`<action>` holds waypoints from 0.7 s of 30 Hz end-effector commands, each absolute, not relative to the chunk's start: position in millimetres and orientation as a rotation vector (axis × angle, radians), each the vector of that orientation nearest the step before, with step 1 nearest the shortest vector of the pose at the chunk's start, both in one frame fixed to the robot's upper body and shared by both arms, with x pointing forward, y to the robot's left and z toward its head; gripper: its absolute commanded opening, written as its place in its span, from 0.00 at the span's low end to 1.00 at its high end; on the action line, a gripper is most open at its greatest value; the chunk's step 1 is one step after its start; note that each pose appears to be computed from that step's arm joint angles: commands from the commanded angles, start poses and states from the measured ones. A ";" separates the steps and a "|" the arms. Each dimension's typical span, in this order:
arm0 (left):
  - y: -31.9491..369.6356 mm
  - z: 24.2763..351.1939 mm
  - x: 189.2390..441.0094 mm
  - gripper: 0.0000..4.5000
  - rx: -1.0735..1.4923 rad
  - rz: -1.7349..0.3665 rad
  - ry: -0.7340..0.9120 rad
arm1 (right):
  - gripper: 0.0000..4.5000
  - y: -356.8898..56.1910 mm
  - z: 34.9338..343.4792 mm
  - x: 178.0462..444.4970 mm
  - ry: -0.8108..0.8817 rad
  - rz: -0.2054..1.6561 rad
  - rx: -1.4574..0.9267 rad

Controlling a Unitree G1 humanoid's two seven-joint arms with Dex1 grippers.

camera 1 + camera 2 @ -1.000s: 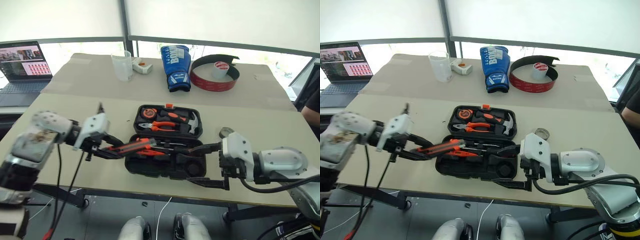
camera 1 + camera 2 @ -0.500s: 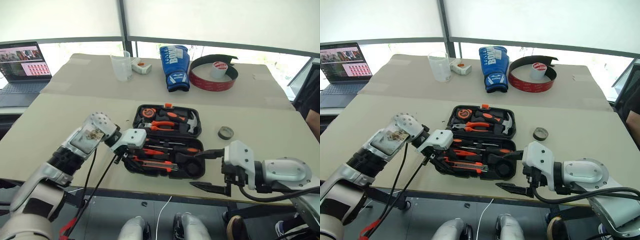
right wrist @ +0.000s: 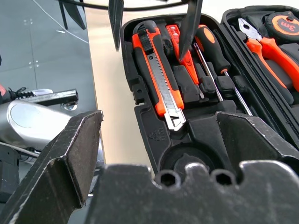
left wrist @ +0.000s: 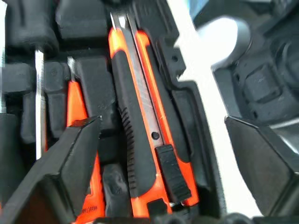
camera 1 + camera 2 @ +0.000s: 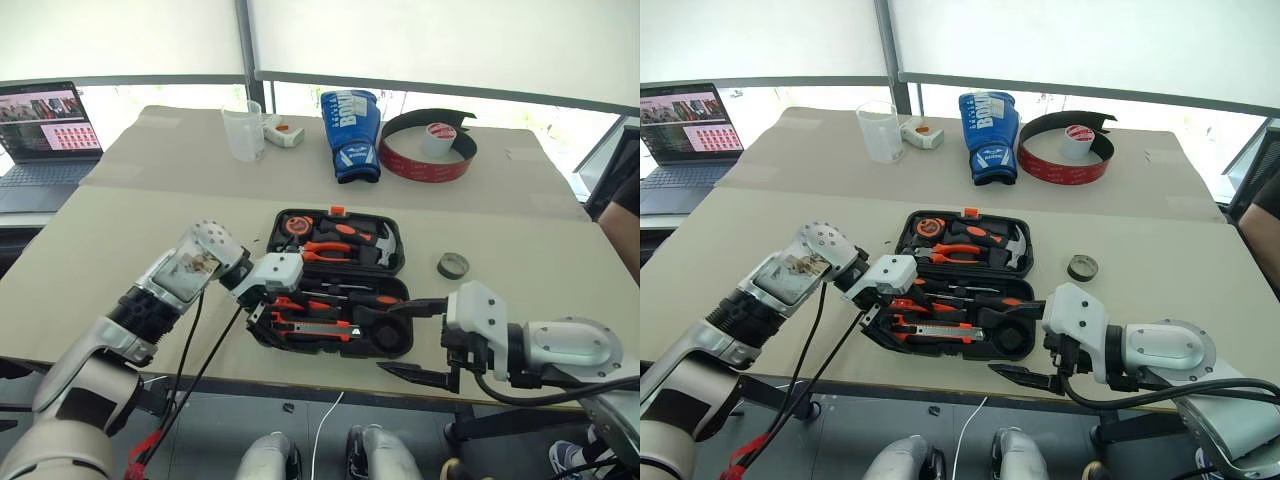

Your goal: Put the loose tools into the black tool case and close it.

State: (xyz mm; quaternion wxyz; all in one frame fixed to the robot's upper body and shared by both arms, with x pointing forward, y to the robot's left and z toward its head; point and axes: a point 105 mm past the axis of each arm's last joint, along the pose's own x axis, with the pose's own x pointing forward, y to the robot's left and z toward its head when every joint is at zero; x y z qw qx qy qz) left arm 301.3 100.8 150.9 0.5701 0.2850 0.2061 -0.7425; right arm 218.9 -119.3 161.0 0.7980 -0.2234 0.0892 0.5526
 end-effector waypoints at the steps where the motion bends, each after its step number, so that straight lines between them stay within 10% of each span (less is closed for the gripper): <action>1: 109.3 178.7 305.1 0.99 0.666 -1.705 0.393 | 1.00 -117.2 168.0 219.7 0.142 1.188 -0.510; 5: 127.7 171.5 307.1 0.83 0.709 -1.669 0.409 | 1.00 -117.7 167.6 220.3 0.139 1.187 -0.513; 15: 118.2 153.5 306.6 0.01 0.738 -1.695 0.381 | 1.00 -118.7 168.8 221.0 0.139 1.189 -0.521; 21: 112.0 142.9 301.9 0.01 0.793 -1.713 0.403 | 1.00 -119.5 169.0 220.0 0.143 1.187 -0.524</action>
